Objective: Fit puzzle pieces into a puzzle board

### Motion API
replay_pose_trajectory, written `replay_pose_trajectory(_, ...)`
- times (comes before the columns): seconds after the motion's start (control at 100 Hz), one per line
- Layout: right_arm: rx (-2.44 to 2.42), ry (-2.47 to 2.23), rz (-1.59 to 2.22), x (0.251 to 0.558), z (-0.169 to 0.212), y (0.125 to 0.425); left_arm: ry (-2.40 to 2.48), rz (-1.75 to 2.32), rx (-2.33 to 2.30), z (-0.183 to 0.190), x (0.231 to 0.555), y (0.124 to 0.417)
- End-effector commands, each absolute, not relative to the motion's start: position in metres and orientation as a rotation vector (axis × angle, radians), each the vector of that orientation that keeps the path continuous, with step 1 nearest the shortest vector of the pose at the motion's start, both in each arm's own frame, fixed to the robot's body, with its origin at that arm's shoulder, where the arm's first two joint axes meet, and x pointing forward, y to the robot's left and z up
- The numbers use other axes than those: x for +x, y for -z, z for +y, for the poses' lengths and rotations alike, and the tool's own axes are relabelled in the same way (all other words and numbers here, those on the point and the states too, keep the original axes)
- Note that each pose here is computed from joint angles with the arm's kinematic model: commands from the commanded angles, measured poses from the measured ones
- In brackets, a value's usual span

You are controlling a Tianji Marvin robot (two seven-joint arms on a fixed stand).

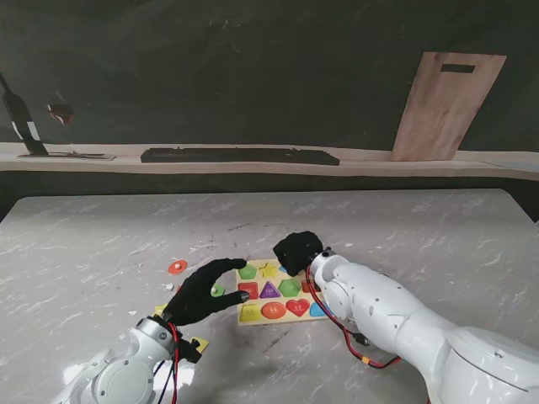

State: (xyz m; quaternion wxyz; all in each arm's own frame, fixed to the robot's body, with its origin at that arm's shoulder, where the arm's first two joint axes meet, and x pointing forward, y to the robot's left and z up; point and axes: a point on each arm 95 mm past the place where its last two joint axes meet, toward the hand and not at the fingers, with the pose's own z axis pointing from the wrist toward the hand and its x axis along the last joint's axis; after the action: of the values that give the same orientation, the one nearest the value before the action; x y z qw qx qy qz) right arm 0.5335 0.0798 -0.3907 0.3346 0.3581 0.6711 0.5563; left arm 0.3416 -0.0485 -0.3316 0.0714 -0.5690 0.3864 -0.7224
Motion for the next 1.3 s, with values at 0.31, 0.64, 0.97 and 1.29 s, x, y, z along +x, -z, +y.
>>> replay_pose_trajectory(0.31,0.921,-1.429,1.807,0.53,0.078,0.396,2.177,1.158,-1.72,-0.051,0.341,0.332)
replay_pose_trajectory(0.64,0.937,-1.417,1.809,0.524,0.073,0.398,2.177,1.153,-1.728,-0.05,0.341,0.332)
replay_pose_trajectory(0.97,0.959,-1.434,1.774,0.519,0.069,0.394,2.179,1.156,-1.736,-0.051,0.34,0.333)
replay_pose_trajectory(1.29,0.959,-1.452,1.736,0.516,0.064,0.385,2.182,1.154,-1.742,-0.051,0.34,0.333)
